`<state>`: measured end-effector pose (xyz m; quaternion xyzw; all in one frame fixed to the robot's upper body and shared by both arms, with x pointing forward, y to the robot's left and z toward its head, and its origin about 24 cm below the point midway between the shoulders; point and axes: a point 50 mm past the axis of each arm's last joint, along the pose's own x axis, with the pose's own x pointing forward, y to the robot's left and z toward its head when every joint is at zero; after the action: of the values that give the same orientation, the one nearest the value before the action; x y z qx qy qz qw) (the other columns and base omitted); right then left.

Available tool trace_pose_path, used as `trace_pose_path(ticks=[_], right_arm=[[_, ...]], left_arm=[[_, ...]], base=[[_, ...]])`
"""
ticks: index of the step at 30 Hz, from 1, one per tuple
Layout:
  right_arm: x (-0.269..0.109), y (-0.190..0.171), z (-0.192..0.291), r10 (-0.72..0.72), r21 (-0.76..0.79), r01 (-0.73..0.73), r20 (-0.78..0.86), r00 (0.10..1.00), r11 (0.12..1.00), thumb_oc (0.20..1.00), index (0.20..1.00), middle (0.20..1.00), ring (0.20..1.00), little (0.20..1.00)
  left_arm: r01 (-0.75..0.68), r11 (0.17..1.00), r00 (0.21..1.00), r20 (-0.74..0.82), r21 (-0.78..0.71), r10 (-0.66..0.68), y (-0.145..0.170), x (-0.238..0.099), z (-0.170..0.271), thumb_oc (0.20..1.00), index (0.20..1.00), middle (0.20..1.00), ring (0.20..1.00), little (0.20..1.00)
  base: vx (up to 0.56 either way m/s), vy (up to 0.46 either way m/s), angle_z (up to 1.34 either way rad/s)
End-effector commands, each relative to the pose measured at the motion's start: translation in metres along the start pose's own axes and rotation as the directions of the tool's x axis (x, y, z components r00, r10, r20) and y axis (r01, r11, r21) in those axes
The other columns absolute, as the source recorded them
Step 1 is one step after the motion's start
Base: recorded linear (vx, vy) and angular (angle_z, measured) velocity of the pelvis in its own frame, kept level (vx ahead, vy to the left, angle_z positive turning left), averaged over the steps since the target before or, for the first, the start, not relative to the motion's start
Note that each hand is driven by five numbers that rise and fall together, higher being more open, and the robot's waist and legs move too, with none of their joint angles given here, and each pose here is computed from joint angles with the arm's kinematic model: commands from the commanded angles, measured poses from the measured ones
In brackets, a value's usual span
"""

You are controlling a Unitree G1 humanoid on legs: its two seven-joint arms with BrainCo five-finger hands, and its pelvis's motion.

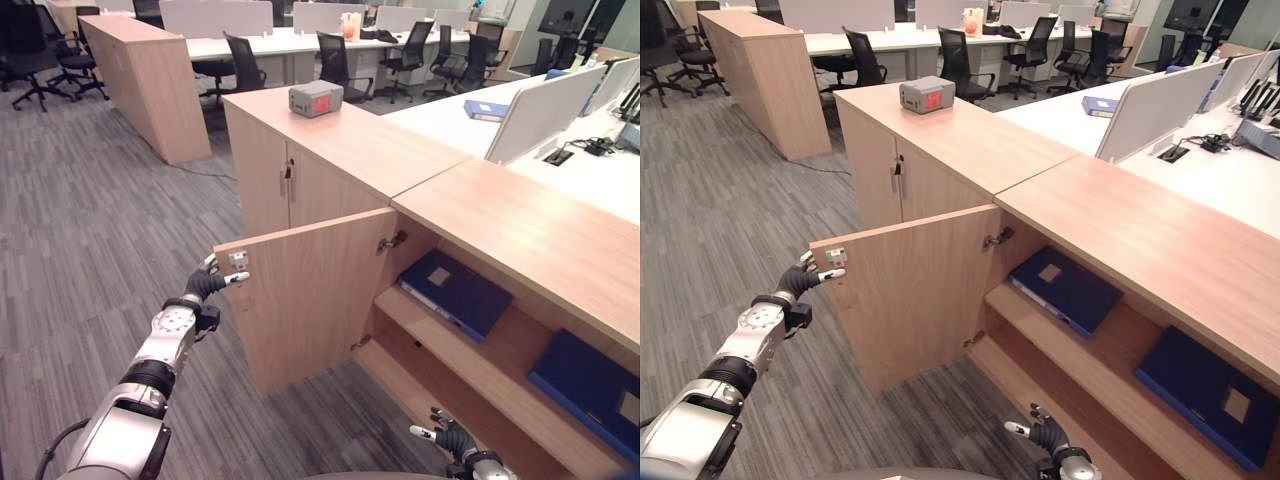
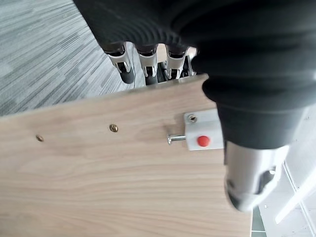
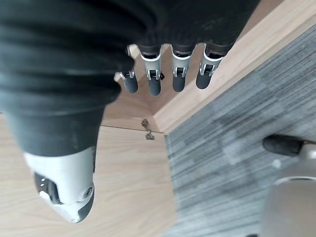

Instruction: Put the empty folder in the office cabinet

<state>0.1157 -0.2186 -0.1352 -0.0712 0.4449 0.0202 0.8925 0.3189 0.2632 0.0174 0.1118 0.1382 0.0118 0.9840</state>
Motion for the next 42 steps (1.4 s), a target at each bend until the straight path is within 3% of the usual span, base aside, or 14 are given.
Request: trace_pose_path(ticks=[1, 11, 19, 24, 29, 42], right_arm=[[0.009, 0.000, 0.044, 0.032, -0.088, -0.019, 0.152, 0.988, 0.996, 1.000, 1.000, 1.000, 1.000, 1.000], [0.009, 0.009, 0.046, 0.063, -0.085, -0.049, 0.163, 0.985, 0.995, 1.000, 1.000, 1.000, 1.000, 1.000], [0.009, 0.006, 0.044, 0.029, -0.043, -0.023, 0.162, 0.986, 0.999, 1.000, 1.000, 1.000, 1.000, 1.000], [0.007, -0.002, 0.052, 0.005, -0.018, -0.002, 0.196, 0.981, 1.000, 1.000, 1.000, 1.000, 1.000, 1.000], [0.007, -0.005, 0.052, -0.005, 0.006, 0.003, 0.198, 0.980, 1.000, 1.000, 1.000, 1.000, 1.000, 1.000], [0.014, -0.005, 0.074, -0.028, -0.004, 0.030, 0.235, 0.972, 1.000, 1.000, 1.000, 1.000, 1.000, 1.000]], left_arm=[[0.058, 0.998, 0.982, 0.180, 0.023, -0.061, -0.012, 0.024, 0.065, 1.000, 1.000, 1.000, 1.000, 1.000], [0.171, 0.982, 0.954, 0.236, 0.075, -0.184, -0.043, 0.025, 0.078, 1.000, 1.000, 1.000, 1.000, 1.000], [0.348, 0.934, 0.891, 0.280, 0.085, -0.358, -0.088, -0.003, 0.058, 1.000, 1.000, 1.000, 1.000, 1.000], [0.451, 0.877, 0.848, 0.225, 0.167, -0.479, -0.084, -0.035, 0.031, 1.000, 1.000, 1.000, 1.000, 1.000], [0.553, 0.825, 0.816, 0.125, 0.115, -0.564, -0.067, -0.071, -0.001, 1.000, 1.000, 1.000, 1.000, 1.000], [0.606, 0.796, 0.788, 0.144, -0.011, -0.598, -0.078, -0.097, -0.012, 1.000, 1.000, 1.000, 1.000, 1.000]], base=[[-0.05, -0.016, -0.09], [-0.03, -0.020, -0.04], [0.01, 0.011, 0.07], [0.02, 0.018, 0.08], [0.00, 0.025, 0.08], [-0.08, 0.016, -0.32]])
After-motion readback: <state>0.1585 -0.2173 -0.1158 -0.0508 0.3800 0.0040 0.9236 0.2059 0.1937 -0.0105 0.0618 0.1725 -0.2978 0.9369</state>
